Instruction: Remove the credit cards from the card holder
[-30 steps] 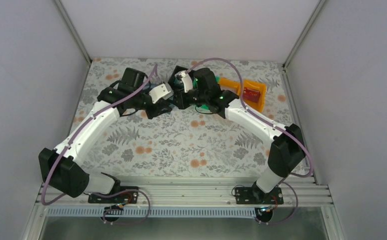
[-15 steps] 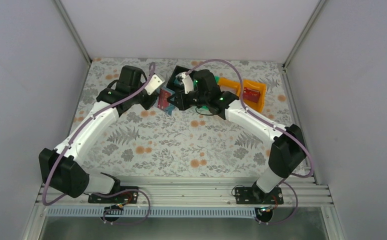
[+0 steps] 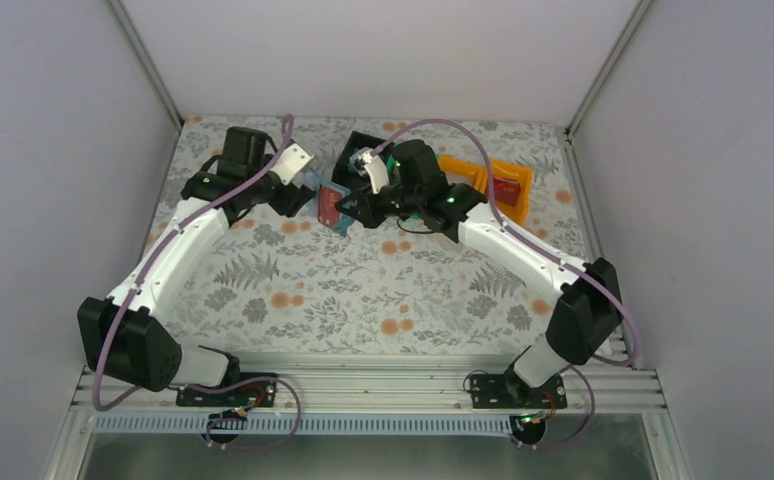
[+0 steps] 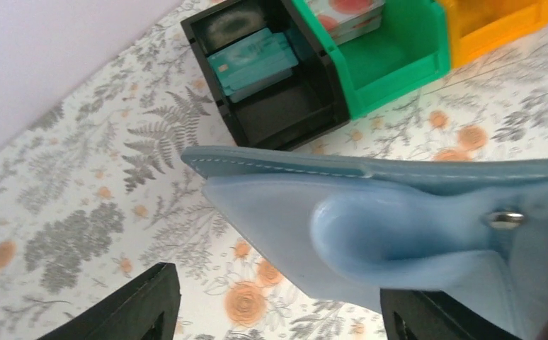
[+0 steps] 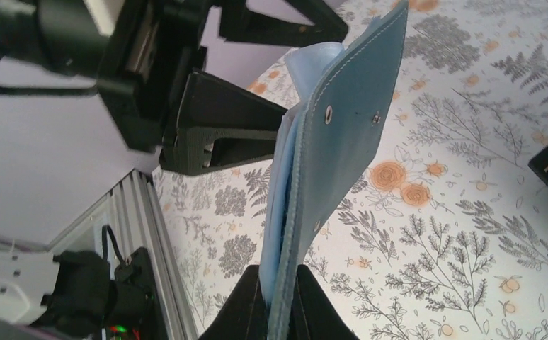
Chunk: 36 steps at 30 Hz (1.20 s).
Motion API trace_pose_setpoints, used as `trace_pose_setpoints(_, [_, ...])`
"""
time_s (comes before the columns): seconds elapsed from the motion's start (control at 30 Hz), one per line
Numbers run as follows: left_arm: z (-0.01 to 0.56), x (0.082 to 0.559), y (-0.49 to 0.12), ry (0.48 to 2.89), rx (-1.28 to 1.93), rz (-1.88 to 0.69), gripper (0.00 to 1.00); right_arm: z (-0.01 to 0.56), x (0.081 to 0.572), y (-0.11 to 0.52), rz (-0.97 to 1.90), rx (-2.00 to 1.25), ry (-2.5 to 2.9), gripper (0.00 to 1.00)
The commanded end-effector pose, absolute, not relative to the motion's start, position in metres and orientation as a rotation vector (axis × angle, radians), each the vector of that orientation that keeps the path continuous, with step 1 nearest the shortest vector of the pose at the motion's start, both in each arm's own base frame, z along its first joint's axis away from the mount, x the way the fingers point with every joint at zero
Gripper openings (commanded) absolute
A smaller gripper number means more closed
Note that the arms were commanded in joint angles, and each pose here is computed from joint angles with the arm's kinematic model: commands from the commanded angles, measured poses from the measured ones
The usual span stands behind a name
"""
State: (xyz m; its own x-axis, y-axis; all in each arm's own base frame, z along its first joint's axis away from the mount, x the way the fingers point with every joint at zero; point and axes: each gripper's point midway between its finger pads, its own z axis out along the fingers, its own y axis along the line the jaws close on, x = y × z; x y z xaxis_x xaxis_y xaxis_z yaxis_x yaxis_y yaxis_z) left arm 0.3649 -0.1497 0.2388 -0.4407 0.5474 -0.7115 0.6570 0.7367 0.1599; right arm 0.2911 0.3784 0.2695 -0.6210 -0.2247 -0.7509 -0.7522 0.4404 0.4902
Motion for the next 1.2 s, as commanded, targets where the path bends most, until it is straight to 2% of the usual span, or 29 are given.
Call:
trace_pose_setpoints(0.0, [0.272, 0.339, -0.165, 2.004, 1.017, -0.386, 0.76, 0.328, 0.241, 0.38, 1.214, -1.126, 1.791, 0.04])
trace_pose_setpoints(0.13, [0.289, 0.307, -0.173, 1.909, 1.112, -0.487, 0.88, 0.348, 0.218, 0.37, 1.23, -1.234, 1.651, 0.04])
trace_pose_setpoints(0.37, [0.323, 0.267, -0.182, 1.785, 1.21, -0.689, 0.99, 0.368, 0.189, 0.35, 1.187, -1.341, 1.47, 0.04])
trace_pose_setpoints(0.47, [0.336, 0.252, -0.187, 1.74, 1.245, -0.76, 1.0, 0.371, 0.196, 0.346, 1.147, -1.303, 1.5, 0.04])
trace_pose_setpoints(0.67, [0.347, 0.245, -0.19, 1.708, 1.254, -0.799, 0.98, 0.384, 0.173, 0.341, 1.203, -1.391, 1.371, 0.04])
trace_pose_setpoints(0.73, [0.351, 0.238, -0.192, 1.679, 1.284, -0.825, 0.9, 0.383, 0.173, 0.341, 1.193, -1.402, 1.366, 0.04])
trace_pose_setpoints(0.93, [0.357, 0.214, -0.195, 1.593, 1.353, -0.888, 0.44, 0.381, 0.171, 0.337, 1.186, -1.431, 1.351, 0.04])
trace_pose_setpoints(1.03, [0.359, 0.212, -0.194, 1.596, 1.352, -0.875, 0.15, 0.38, 0.171, 0.332, 1.179, -1.432, 1.35, 0.04])
trace_pose_setpoints(1.1, [0.358, 0.211, -0.193, 1.597, 1.356, -0.87, 0.04, 0.381, 0.169, 0.328, 1.178, -1.433, 1.336, 0.04])
trace_pose_setpoints(1.17, [0.356, 0.208, -0.192, 1.601, 1.361, -0.88, 0.03, 0.383, 0.171, 0.323, 1.166, -1.419, 1.332, 0.04])
